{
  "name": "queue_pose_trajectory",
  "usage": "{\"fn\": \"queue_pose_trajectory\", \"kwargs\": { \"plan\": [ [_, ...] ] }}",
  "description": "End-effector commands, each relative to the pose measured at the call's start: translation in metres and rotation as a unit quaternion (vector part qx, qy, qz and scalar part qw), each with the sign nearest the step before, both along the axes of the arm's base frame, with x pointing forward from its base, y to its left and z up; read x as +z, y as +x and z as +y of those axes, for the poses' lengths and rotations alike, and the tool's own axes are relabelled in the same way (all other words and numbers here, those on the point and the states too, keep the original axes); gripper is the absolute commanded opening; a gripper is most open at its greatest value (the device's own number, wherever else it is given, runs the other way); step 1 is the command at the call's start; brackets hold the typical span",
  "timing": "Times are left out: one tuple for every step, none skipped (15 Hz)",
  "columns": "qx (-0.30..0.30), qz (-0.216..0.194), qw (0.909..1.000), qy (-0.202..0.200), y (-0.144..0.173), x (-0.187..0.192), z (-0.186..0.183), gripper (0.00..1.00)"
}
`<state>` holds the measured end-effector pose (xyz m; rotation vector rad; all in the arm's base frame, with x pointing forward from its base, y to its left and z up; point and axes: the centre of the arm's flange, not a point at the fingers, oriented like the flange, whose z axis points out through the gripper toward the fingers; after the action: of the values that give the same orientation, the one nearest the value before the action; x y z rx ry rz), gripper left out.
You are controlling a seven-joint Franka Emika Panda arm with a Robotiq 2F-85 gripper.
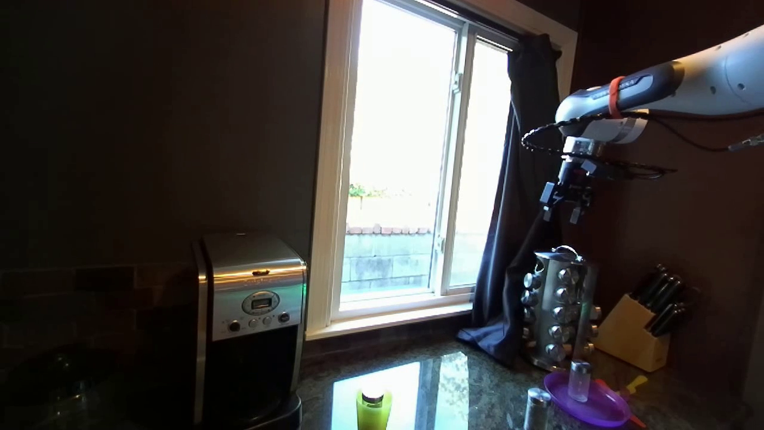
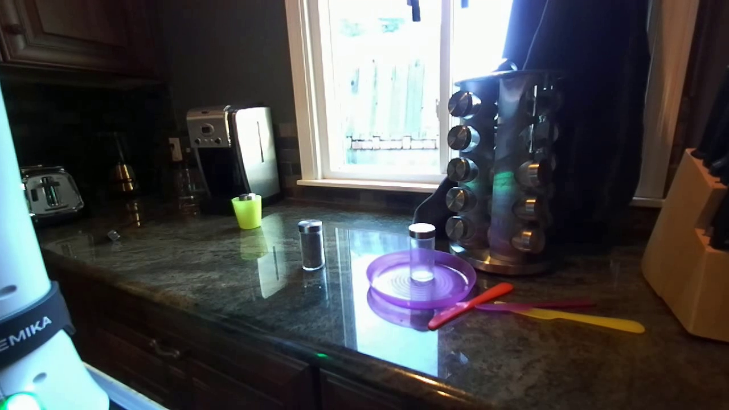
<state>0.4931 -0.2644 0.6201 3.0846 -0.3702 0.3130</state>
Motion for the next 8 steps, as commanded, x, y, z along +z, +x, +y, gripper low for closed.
{"fn": "queue_pose_trajectory", "kwargs": {
  "plan": [
    [0.012, -0.003, 0.9998, -0.015, 0.028, -0.017, -0.043, 1.0],
    [0.011, 0.0, 0.9997, -0.022, 0.031, -0.021, -0.053, 1.0],
    [0.011, 0.002, 0.9995, -0.03, 0.035, -0.025, -0.062, 1.0],
    [0.011, 0.007, 0.9992, -0.037, 0.036, -0.029, -0.069, 1.0],
    [0.012, 0.014, 0.9991, -0.038, 0.039, -0.033, -0.075, 1.0],
    [0.012, 0.016, 0.999, -0.039, 0.041, -0.038, -0.08, 1.0],
    [0.009, 0.02, 0.999, -0.038, 0.042, -0.041, -0.085, 1.0],
    [0.006, 0.024, 0.9991, -0.035, 0.043, -0.046, -0.089, 1.0]
  ]
}}
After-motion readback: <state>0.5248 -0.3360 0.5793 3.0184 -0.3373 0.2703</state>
